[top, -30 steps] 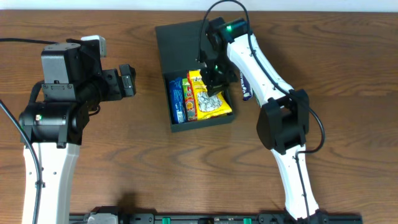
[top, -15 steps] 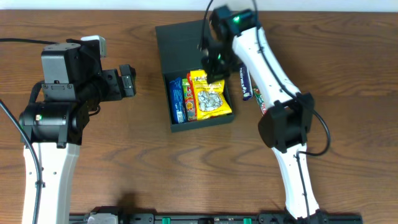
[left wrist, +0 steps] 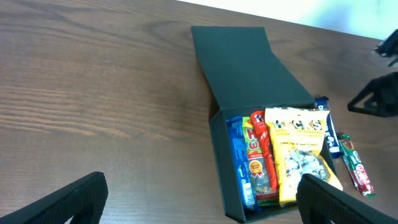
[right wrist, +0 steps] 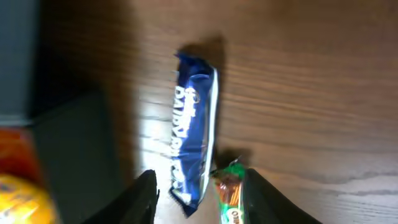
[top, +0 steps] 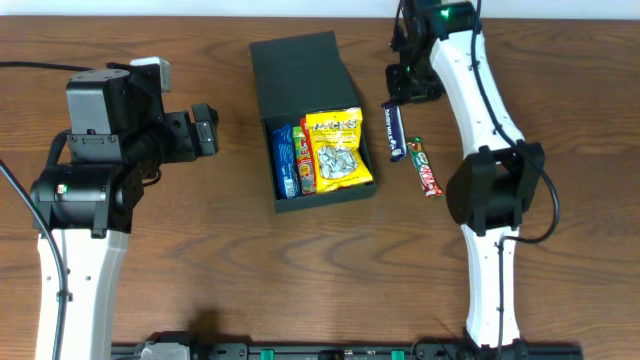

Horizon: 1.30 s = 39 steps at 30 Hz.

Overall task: Pack container
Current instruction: 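Grasp the blue Dairy Milk bar with the right gripper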

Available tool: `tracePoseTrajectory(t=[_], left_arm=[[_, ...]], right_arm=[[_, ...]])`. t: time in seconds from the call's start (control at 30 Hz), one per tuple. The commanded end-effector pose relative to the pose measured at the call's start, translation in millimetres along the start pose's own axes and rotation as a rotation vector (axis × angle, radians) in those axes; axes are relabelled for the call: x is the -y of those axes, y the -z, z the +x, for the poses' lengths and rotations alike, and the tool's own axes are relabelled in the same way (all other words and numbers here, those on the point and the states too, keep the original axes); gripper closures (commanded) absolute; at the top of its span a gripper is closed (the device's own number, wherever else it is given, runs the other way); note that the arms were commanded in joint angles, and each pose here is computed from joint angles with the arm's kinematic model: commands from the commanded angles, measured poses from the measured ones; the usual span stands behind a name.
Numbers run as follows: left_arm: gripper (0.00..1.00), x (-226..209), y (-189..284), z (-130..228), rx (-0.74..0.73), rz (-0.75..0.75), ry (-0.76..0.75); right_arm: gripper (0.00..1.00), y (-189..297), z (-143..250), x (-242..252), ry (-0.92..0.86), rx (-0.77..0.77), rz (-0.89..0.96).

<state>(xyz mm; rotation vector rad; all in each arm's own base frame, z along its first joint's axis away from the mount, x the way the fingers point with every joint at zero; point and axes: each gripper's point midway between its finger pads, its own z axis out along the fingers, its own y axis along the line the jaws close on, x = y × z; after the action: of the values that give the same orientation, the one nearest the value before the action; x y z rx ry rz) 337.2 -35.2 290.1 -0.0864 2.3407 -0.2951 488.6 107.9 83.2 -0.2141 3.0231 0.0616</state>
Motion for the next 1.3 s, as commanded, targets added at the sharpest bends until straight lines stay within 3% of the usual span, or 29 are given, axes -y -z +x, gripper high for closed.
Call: tracePoseTrajectory(t=[0.0,0.13,0.4,0.67,1.0,1.17,1.27], left_arm=[[0.02,-1,4,-5,0.015,-0.007,-0.007],[0.02,-1,4,-5,0.015,-0.007,-0.007],[0.02,-1,4,-6,0.016,-0.007,-0.008],[0.02,-1,4,-6,0.016,-0.007,-0.008],[0.02,-1,4,-5,0.015,-0.007,-0.015],[0.02,-1,4,-6,0.016,-0.007,-0.015],[0.02,-1,4,-6,0.016,-0.007,-0.015]], right_arm=[[0.56,-20,3,6,-0.008,-0.015,0.05],[0.56,-38,-5,7,-0.007,0.018,0.05],[0.44,-65,-5,2,-0.003,0.035,0.03],[0.44,-80,-4,-2,-0.001,0.043,0.007],[0.58,-94,-2,-10,0.0,0.03,-0.04],[0.74,-95,-2,-10,0.0,0.027,-0.039],[0.78,-92,-1,-9,-0.002,0.023,-0.039]])
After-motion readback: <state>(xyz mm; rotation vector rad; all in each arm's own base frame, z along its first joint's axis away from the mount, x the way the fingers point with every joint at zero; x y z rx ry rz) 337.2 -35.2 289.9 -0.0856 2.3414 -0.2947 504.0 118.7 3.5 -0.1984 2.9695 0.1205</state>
